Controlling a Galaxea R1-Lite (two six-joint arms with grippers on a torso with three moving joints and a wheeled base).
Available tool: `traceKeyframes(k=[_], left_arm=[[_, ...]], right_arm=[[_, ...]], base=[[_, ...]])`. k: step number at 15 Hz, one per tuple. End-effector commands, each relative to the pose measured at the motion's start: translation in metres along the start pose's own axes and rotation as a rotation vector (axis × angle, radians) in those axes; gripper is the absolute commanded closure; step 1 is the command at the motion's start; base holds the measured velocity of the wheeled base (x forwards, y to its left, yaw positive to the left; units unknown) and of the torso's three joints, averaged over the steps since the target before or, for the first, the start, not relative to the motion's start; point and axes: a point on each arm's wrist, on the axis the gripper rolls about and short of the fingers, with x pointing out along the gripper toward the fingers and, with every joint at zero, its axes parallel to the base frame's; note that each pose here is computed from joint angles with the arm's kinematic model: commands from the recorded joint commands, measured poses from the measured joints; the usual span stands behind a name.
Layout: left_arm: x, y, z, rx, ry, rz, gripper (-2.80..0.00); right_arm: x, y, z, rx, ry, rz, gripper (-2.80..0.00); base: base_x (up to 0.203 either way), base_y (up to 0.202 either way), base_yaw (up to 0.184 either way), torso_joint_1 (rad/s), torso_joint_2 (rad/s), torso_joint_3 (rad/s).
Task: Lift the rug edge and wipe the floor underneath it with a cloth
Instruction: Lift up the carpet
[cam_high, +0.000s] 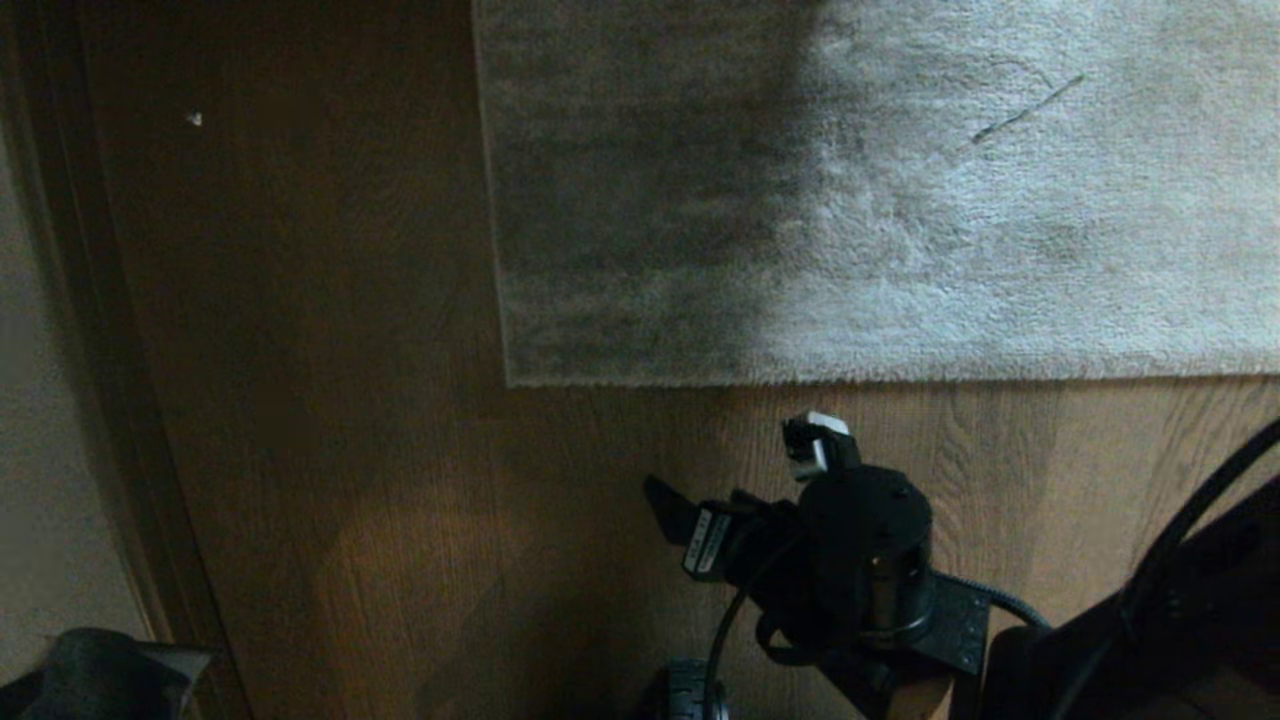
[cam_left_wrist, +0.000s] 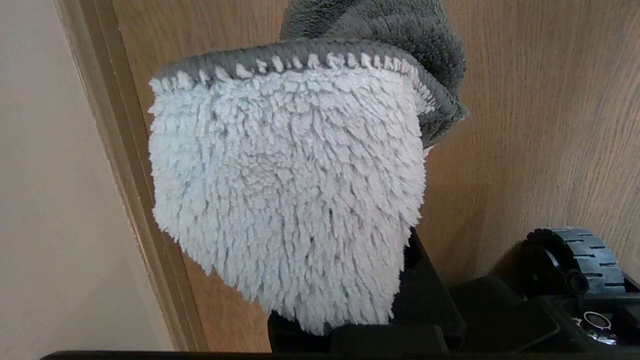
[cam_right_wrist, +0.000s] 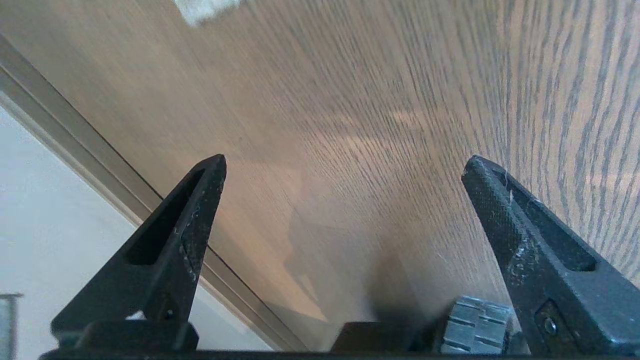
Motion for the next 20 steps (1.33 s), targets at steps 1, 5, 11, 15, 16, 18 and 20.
traceKeyframes(k=[1,5,11,15,16,18,20], left_arm=[[0.000,0.000,0.000,0.001,-0.001,0.000,0.00],[0.000,0.000,0.000,0.001,-0.001,0.000,0.00],[0.000,0.000,0.000,0.000,-0.001,0.000,0.00],[0.000,0.000,0.000,0.000,-0.001,0.000,0.00],[0.000,0.000,0.000,0.000,-0.001,0.000,0.00],[0.000,0.000,0.000,0.000,-0.001,0.000,0.00],[0.000,0.000,0.000,0.001,-0.001,0.000,0.00]], right_arm=[[0.003,-0.001,-0.006,-0.008,0.006,-0.003,-2.80],[0.010,-0.001,-0.011,-0.045,-0.026,0.020,-2.80],[0.018,-0.001,-0.017,-0.077,-0.067,0.043,-2.80],[0.026,-0.007,-0.025,-0.092,-0.087,0.043,-2.80],[0.029,-0.009,-0.028,-0.092,-0.099,0.045,-2.80],[0.034,-0.014,-0.028,-0.088,-0.126,0.045,-2.80],[0.039,-0.023,-0.023,-0.079,-0.152,0.023,-2.80]], base=[[0.000,0.000,0.000,0.000,0.00,0.000],[0.000,0.000,0.000,0.000,0.00,0.000],[0.000,0.000,0.000,0.000,0.00,0.000],[0.000,0.000,0.000,0.000,0.00,0.000],[0.000,0.000,0.000,0.000,0.00,0.000],[0.000,0.000,0.000,0.000,0.00,0.000],[0.000,0.000,0.000,0.000,0.00,0.000]])
